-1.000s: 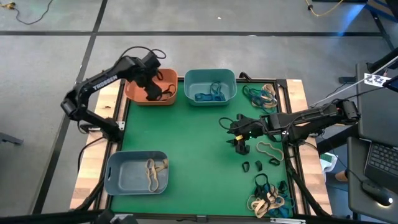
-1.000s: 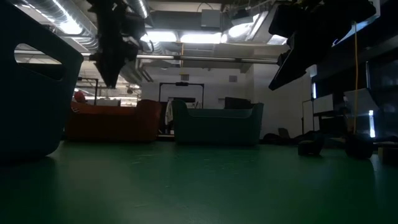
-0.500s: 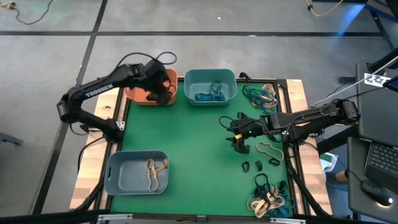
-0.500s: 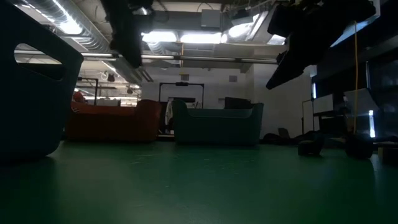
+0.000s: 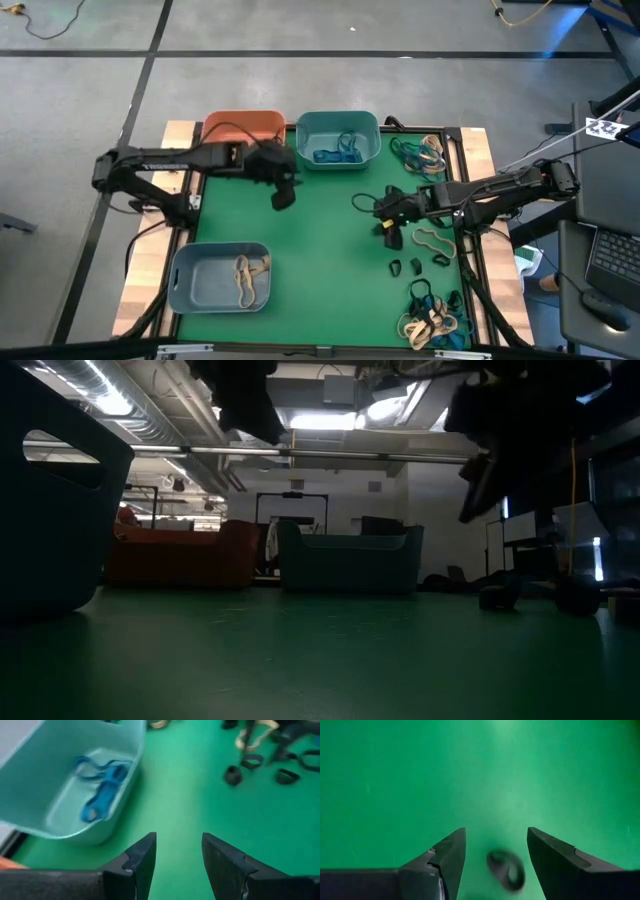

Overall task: Sort rubber bands into baskets
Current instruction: Put the small black rubber band into the orange bin

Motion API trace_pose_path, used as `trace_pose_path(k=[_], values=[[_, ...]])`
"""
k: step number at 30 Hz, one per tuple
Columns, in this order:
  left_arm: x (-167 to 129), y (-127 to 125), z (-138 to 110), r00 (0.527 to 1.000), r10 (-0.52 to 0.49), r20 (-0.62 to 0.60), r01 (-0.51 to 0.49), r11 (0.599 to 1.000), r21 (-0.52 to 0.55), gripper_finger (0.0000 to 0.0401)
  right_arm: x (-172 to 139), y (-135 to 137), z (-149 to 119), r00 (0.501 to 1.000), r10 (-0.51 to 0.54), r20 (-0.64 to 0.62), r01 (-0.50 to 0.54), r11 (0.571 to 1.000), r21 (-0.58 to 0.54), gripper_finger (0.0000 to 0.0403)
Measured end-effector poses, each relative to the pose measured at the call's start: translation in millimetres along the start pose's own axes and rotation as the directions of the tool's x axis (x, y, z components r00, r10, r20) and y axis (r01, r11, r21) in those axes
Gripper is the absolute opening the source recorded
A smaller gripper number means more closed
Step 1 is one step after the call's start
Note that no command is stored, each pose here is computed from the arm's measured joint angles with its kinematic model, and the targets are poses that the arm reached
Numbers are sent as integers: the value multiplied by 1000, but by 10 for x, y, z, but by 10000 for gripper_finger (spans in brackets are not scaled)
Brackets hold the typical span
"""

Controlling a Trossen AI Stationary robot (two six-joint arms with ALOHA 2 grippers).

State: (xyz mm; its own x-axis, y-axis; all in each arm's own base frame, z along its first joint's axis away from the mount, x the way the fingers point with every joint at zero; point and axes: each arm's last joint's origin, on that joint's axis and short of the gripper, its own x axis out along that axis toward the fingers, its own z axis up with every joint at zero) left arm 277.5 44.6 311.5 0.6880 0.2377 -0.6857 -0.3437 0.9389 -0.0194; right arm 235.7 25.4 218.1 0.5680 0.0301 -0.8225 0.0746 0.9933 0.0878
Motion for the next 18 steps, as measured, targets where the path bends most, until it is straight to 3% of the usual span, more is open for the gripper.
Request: trace_pose_path(k=[12,18], values=[[363,-392,-216,984,-118,131,111,992,59,155,273,-74,-392,975,-47,-215,45,999,-12,211],[627,-539,-315,973,-154,172,147,988,49,155,439,-83,-452,979,-52,-196,49,999,-16,210]])
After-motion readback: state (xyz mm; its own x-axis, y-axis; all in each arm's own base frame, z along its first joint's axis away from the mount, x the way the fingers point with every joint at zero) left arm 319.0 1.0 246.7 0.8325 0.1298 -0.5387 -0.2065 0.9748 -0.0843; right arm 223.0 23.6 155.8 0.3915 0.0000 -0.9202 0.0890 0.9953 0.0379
